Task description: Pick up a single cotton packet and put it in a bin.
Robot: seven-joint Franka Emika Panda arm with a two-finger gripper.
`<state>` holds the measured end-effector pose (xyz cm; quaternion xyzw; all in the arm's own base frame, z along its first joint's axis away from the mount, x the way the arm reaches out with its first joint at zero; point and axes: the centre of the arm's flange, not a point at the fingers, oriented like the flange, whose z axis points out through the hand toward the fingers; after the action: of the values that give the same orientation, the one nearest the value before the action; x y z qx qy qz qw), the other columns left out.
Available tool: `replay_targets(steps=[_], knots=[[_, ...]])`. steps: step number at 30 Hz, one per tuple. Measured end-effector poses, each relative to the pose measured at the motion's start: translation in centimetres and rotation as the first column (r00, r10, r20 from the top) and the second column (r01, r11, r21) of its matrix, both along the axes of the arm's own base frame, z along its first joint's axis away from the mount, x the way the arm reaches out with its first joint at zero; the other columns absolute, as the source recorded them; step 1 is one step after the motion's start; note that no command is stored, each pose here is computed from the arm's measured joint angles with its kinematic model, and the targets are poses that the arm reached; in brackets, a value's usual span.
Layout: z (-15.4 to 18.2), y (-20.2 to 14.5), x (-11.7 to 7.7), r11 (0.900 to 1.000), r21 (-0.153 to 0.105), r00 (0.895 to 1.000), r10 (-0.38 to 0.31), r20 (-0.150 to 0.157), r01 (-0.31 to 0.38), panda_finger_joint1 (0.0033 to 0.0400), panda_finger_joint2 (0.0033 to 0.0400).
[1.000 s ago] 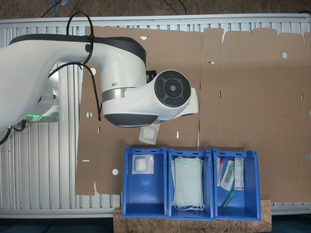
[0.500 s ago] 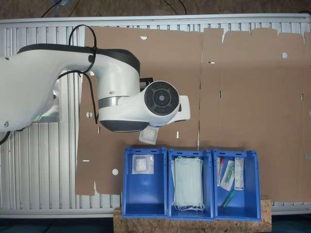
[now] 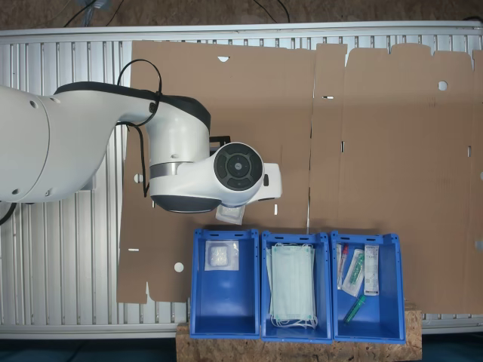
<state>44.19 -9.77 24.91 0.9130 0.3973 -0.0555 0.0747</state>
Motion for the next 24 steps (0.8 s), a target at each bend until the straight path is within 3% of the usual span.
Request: replay_targets(steps=[8,24], knots=[[-2.1,-0.9,0.0,0.9995,-0.032,1.000,0.000,0.010,0.000,0.0400,0.0400],[-4.3,-1.8,-0.1,0.9978,-0.067,1.000,0.005,0.021,-0.004,0.0400,0.0400]])
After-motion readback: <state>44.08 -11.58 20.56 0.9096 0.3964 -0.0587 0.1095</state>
